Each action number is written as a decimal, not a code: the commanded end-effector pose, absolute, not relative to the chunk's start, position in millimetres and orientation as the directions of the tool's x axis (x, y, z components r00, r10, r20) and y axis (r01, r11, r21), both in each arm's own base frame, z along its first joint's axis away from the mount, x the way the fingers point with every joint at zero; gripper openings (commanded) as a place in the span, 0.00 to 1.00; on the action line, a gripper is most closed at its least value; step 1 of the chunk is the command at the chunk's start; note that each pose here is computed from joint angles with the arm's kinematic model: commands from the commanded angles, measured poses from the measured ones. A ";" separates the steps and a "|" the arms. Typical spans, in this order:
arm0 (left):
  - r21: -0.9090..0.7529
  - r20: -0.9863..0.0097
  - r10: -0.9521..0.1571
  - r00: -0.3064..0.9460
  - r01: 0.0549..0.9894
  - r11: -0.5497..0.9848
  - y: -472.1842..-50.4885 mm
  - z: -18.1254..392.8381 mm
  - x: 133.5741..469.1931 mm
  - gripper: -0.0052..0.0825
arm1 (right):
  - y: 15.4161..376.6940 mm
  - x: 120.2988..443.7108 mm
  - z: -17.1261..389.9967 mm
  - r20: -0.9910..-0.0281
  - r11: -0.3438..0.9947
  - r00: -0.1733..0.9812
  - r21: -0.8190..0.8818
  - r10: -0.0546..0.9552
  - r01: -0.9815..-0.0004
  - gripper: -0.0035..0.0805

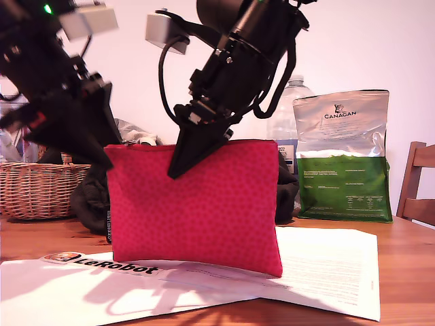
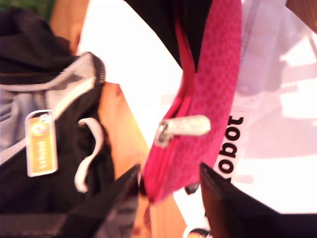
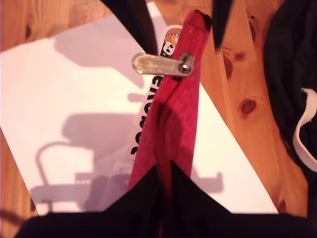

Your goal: Close the zipper in the zip bag in front of you

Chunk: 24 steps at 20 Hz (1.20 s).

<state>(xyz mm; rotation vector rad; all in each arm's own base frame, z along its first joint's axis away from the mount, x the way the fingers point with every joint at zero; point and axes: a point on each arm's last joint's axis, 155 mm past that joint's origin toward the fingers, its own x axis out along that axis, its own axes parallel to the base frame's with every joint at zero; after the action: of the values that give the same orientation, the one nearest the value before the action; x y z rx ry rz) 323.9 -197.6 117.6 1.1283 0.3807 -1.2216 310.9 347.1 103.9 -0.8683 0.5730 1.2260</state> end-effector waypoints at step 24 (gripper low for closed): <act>0.291 -0.795 -0.500 0.343 0.939 0.181 -200.9 111.1 314.5 0.03 | 342.0 293.5 170.4 -0.715 0.390 0.347 -0.113 0.606 -0.914 0.23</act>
<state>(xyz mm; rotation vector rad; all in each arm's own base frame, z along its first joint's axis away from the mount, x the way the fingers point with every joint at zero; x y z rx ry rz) 315.9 -201.2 112.9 0.9195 0.5767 -1.1299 300.2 335.6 182.2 -0.6063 0.5806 1.0536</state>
